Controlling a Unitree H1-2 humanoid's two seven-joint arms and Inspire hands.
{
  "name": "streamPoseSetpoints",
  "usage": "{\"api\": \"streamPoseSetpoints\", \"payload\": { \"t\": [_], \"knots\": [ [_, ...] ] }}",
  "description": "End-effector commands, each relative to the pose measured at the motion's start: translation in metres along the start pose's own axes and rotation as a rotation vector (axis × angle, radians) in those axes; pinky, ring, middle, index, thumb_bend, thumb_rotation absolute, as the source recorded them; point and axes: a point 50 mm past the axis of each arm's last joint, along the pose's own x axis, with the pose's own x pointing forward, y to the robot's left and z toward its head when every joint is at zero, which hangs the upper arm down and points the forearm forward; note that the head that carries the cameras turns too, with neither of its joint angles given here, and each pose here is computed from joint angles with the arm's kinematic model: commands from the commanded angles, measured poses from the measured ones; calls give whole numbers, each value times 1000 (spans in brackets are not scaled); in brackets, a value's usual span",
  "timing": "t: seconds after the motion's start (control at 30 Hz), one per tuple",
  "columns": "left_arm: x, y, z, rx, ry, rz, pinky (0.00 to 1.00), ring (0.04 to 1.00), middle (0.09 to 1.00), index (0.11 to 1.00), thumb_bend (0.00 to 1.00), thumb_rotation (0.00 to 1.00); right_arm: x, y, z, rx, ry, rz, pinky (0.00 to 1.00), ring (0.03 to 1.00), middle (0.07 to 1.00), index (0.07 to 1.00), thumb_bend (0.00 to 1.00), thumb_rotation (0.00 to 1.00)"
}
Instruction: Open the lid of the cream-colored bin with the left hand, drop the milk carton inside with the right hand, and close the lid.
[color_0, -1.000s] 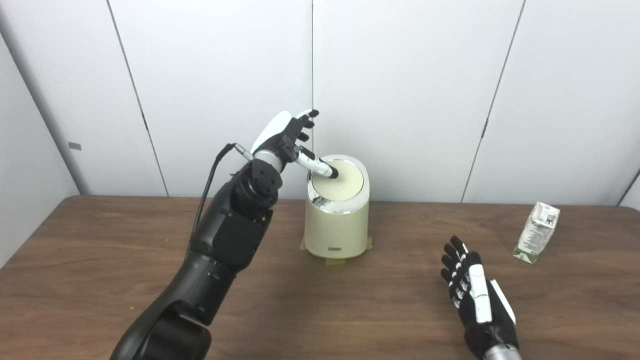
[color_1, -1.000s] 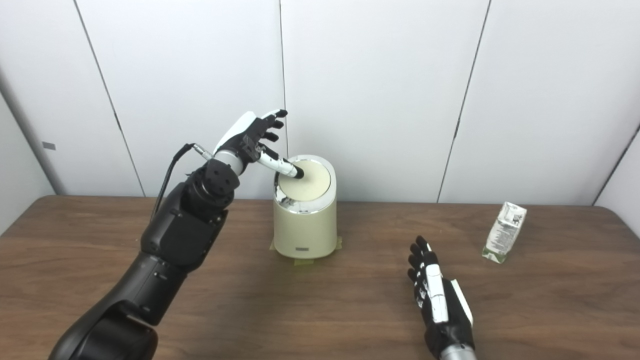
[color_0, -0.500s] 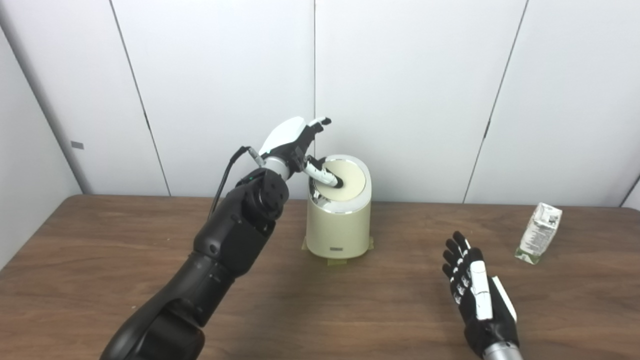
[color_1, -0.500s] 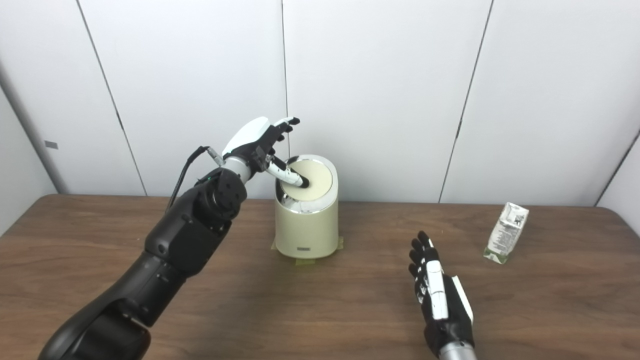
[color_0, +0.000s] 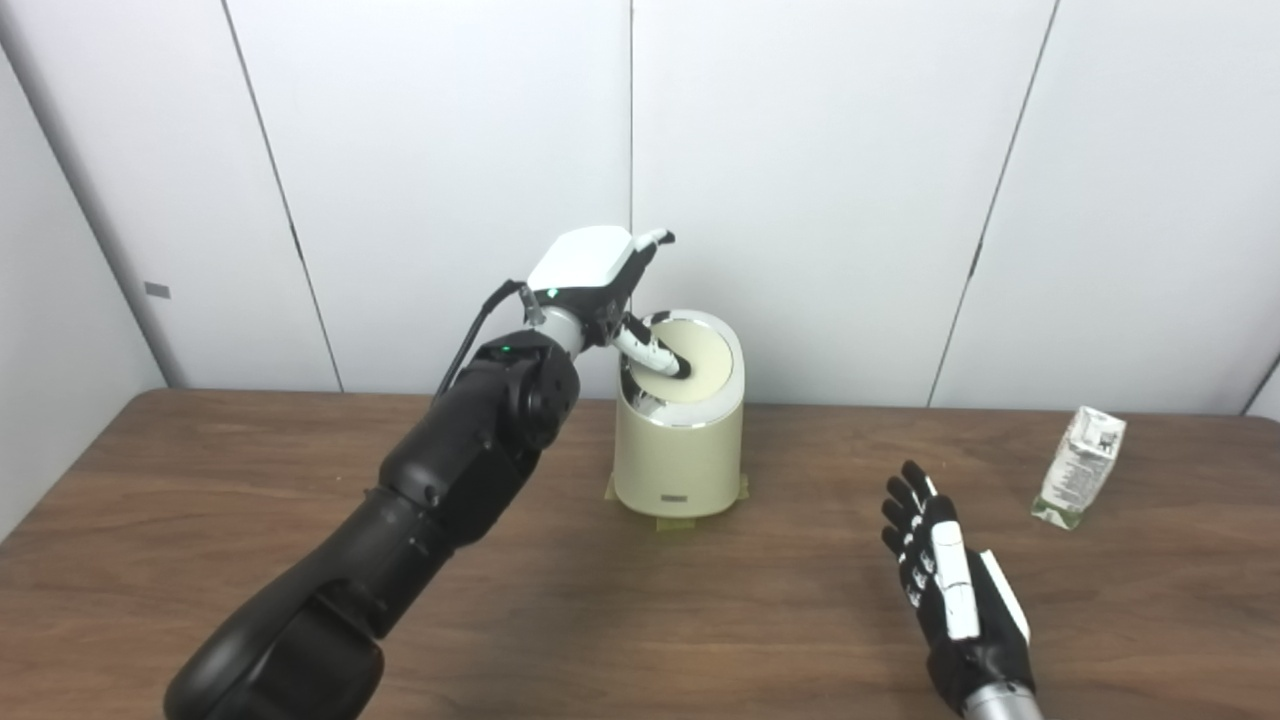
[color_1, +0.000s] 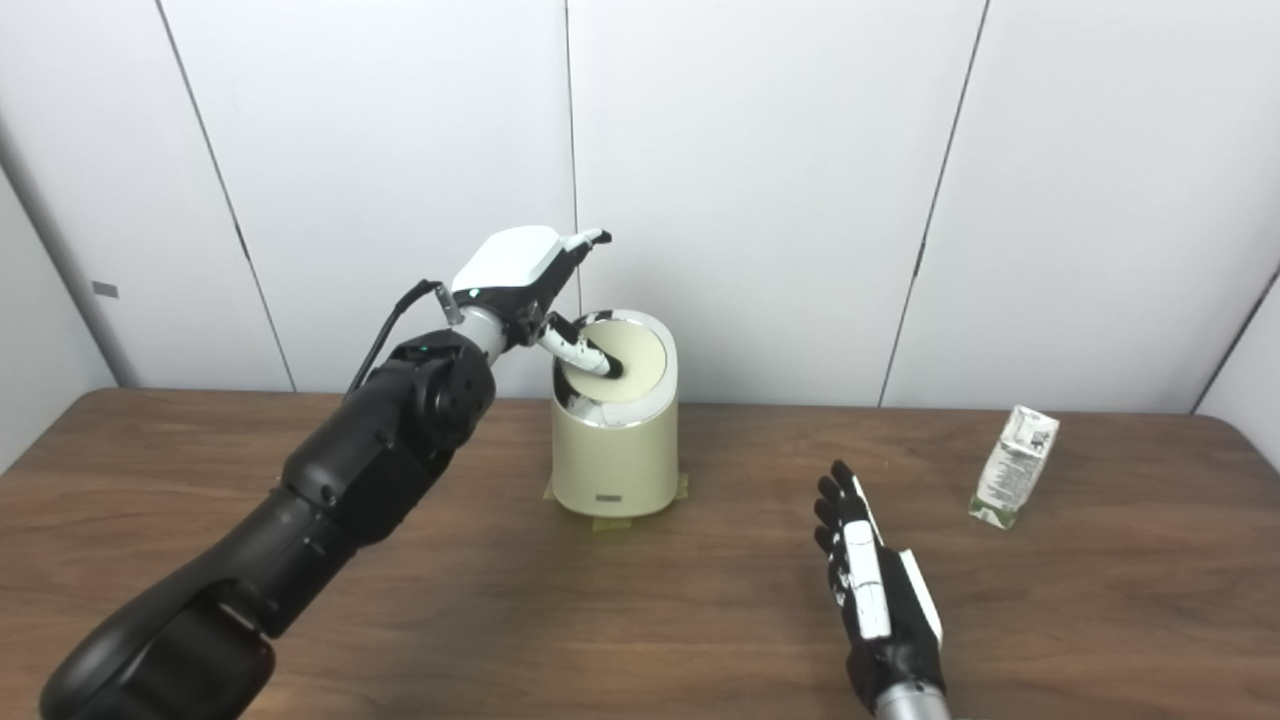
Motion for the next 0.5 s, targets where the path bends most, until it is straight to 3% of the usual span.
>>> {"api": "streamPoseSetpoints", "payload": {
  "t": [0.0,0.3,0.47],
  "knots": [
    [6,15,4,106,-11,19,860,906,930,960,988,25,9,6,24,1,-100,15,980,976,976,983,662,1000],
    [3,14,5,162,-16,-5,871,908,921,965,971,4,10,8,24,2,-105,15,983,972,972,983,659,1000],
    [3,35,-1,-122,20,24,806,894,924,941,892,77,10,8,24,2,-101,11,982,972,973,982,653,1000]
  ]
}}
